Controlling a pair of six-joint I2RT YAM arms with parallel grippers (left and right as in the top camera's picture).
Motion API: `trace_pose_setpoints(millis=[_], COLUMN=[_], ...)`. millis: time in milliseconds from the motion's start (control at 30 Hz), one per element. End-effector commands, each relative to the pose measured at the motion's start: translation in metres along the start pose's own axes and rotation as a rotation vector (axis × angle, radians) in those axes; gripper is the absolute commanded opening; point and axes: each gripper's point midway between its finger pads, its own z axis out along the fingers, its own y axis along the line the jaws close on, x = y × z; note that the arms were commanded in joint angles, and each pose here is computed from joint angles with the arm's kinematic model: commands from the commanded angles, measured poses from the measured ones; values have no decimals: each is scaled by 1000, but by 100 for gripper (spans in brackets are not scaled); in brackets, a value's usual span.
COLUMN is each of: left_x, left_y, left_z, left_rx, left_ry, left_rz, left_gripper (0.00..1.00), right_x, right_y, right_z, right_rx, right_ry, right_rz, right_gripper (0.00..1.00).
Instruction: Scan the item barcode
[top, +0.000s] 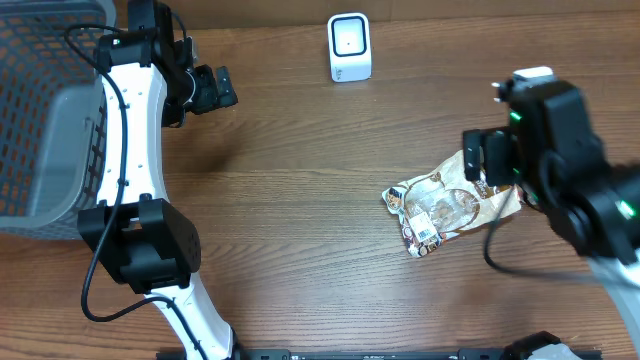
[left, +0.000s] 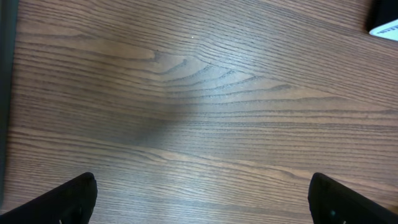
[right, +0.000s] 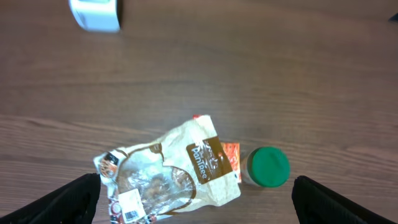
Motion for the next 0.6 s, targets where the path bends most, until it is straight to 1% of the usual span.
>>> trace_pose_setpoints(millis=[0, 267, 467, 567], left_x=[-4, -4, -4, -4], left_y=[0, 0, 0, 0], left_z=[-2, -2, -2, -2], left_rx=[-5, -5, -4, -4], left_ry=[-13, -13, -13, -13], left_rz=[-7, -7, -7, -7], left_gripper=[100, 100, 100, 100], right_x=[-10, -4, 9, 19], right_y=[-12, -32, -48, -55], right_z=[-40, -104, -150, -167], right_rx=[-20, -51, -75, -82], right_ry=[-125, -306, -440, -484], right_rz=[50, 104, 144, 157], right_gripper=[100, 100, 100, 100])
